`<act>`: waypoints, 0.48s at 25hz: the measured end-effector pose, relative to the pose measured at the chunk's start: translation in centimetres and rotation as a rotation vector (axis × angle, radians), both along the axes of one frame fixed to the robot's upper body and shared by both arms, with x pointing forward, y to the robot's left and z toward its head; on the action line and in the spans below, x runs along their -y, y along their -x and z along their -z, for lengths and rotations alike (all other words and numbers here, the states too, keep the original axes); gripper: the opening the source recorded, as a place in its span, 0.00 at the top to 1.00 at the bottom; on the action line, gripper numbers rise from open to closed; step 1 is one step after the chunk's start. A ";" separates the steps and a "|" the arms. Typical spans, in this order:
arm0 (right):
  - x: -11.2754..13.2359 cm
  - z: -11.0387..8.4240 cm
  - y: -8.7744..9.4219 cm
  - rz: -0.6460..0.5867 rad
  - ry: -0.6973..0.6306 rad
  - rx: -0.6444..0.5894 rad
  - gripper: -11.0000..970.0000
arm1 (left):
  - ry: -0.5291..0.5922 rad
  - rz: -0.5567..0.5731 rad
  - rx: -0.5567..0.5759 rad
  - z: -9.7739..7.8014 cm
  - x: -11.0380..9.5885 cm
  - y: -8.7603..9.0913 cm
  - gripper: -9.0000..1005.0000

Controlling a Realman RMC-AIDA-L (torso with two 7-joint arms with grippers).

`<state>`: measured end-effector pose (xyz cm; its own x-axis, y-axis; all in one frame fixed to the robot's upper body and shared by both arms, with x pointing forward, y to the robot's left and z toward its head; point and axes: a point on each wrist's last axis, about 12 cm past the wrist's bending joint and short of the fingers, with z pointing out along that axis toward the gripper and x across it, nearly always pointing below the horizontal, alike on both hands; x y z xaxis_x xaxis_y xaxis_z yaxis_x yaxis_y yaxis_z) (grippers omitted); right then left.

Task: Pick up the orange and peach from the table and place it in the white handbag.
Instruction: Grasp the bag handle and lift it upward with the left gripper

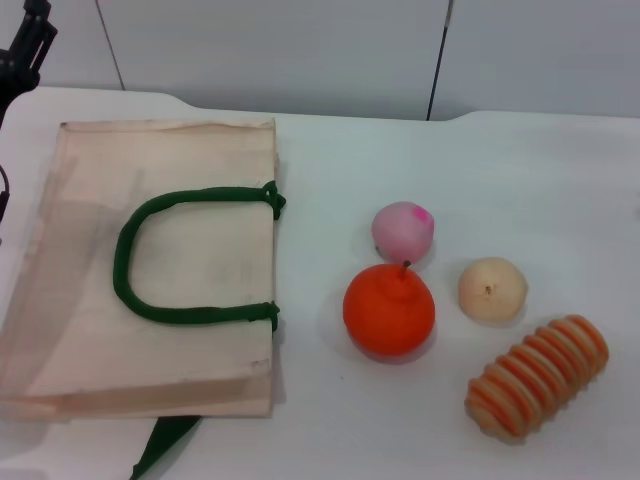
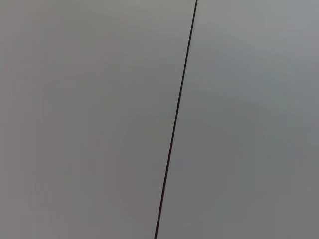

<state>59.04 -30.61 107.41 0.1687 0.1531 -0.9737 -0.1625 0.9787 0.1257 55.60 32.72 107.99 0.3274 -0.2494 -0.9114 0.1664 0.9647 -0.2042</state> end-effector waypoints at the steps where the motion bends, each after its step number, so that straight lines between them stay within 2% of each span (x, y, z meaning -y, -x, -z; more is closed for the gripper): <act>1: 0.0 0.0 0.0 0.000 0.000 0.000 0.12 | 0.000 0.000 0.000 0.0 0.0 0.0 0.13; 12: 0.0 0.0 0.0 0.003 -0.003 0.000 0.12 | 0.000 -0.002 -0.011 0.1 0.0 0.0 0.13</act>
